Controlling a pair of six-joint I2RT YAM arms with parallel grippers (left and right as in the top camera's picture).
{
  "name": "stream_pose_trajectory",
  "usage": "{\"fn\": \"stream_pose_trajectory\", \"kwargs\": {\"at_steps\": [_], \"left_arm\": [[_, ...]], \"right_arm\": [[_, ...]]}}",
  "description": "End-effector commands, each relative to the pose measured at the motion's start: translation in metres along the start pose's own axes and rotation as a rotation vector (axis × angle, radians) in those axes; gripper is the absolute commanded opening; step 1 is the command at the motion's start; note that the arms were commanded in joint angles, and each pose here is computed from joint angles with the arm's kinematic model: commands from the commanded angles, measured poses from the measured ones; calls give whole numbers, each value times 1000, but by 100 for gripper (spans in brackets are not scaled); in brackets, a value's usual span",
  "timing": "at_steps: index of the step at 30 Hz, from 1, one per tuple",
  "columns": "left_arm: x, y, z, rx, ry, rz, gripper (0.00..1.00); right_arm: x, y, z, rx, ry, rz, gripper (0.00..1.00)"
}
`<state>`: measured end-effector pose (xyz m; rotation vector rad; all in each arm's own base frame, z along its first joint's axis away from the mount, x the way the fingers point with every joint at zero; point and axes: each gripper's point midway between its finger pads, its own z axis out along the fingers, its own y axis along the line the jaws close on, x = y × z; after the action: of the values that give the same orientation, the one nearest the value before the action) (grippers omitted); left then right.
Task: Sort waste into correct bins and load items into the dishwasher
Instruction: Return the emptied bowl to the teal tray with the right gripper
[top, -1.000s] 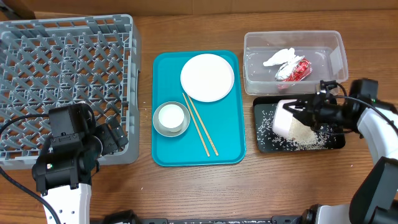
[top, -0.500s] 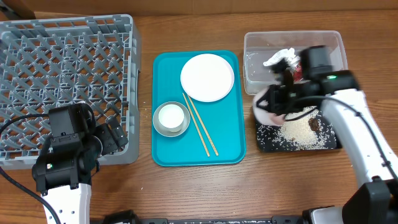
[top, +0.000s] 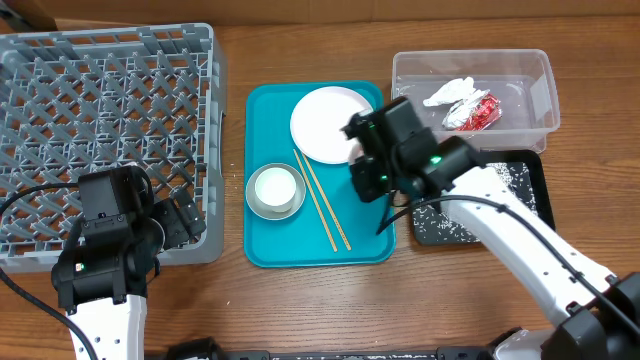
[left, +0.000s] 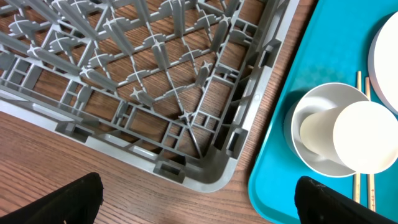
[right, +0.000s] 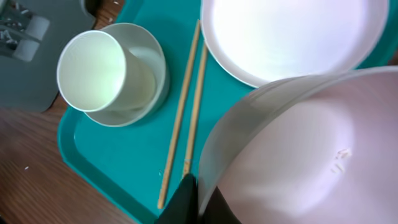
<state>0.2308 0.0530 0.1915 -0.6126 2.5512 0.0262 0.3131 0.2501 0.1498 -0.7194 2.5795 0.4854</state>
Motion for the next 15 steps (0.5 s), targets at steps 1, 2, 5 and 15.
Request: {"fn": "stream_pose_trajectory", "kwargs": {"at_steps": [1, 2, 5, 15], "left_arm": [[-6, -2, -5, 15, -20, -18, 100], [-6, -2, -5, 15, -20, -18, 100], [-6, -2, -5, 15, -20, -18, 100], [-7, -3, -5, 15, -22, -19, 100]], "right_arm": [[-2, 8, 20, 17, 16, -37, 4], [-1, 10, 27, 13, 25, -43, 4], [6, 12, 51, 11, 65, -41, 4], [24, 10, 90, -14, 149, 41, 4]]}}
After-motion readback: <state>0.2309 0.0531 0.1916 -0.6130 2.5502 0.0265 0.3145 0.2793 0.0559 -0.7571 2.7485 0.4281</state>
